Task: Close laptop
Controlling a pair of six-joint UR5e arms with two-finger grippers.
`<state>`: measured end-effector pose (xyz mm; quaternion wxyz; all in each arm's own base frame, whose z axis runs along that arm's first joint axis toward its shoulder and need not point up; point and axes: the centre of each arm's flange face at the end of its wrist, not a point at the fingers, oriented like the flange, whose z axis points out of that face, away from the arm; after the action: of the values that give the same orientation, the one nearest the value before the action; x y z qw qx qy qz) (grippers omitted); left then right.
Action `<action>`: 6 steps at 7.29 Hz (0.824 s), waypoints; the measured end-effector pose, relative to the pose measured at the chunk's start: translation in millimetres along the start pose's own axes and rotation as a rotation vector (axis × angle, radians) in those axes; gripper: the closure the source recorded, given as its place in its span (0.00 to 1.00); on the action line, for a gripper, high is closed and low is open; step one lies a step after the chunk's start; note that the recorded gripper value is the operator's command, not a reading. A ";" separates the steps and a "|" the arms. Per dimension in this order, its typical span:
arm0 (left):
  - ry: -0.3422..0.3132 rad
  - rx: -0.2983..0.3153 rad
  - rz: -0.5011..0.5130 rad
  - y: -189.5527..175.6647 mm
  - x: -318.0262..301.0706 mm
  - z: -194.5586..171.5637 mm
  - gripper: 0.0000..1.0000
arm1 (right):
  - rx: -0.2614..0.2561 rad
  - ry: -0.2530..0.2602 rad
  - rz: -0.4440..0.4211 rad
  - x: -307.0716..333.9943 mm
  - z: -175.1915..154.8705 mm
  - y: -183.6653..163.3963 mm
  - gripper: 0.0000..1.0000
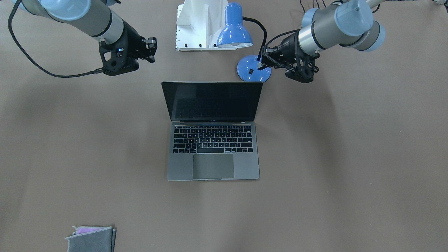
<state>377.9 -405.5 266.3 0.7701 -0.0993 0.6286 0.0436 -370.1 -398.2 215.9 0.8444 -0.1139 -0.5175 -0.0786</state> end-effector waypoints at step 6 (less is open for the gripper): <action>0.024 0.103 0.056 -19.3 37.6 -0.3 1.00 | 0.220 -0.086 -0.048 -6.0 -1.2 -52.6 1.00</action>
<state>389.0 -426.6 231.4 0.7651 -0.0421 0.6417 0.0316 -385.0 -449.0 215.9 0.8267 -0.0112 -0.5613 -0.0366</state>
